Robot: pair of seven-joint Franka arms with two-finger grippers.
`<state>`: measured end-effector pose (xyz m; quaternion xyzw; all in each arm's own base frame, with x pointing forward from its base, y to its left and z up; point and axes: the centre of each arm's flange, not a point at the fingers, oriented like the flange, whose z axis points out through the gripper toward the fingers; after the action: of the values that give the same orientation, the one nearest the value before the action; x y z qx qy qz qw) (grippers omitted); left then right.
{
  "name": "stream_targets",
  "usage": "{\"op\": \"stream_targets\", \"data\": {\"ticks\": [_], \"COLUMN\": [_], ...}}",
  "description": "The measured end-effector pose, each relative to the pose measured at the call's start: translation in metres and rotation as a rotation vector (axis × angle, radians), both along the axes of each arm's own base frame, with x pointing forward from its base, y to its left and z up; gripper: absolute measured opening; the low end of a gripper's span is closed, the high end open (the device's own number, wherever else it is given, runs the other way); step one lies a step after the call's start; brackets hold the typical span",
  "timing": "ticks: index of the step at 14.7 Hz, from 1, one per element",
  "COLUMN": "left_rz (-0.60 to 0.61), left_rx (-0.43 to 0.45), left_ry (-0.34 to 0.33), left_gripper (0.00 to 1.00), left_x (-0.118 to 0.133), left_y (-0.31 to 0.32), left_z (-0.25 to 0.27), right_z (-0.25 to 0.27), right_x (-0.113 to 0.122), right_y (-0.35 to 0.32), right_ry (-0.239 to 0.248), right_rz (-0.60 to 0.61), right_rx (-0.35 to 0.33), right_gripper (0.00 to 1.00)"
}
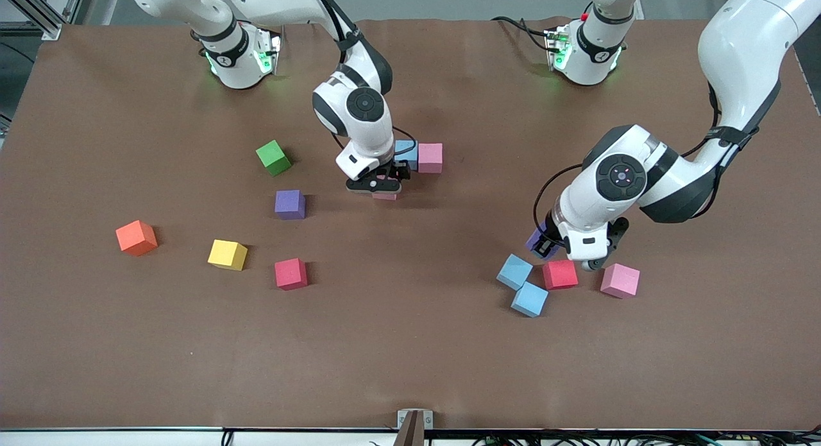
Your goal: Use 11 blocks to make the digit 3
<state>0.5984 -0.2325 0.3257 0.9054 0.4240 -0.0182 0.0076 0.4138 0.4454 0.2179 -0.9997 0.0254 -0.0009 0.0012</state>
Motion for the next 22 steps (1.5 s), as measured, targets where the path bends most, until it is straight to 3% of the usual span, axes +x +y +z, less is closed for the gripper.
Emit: {"op": "stream_targets", "data": {"ticks": [22], "left_rz": [0.003], "left_rx": [-0.002], "left_ry": [-0.003], "left_gripper": [0.58], "left_x": [0.0016], "left_y": [0.0006], "left_z": [0.0017], "right_z": [-0.011], "right_x": [-0.0089], "right_y": [-0.0097], "right_ry": [0.033], "right_rz": [-0.018], "right_rx": [-0.05], "right_gripper": [1.0]}}
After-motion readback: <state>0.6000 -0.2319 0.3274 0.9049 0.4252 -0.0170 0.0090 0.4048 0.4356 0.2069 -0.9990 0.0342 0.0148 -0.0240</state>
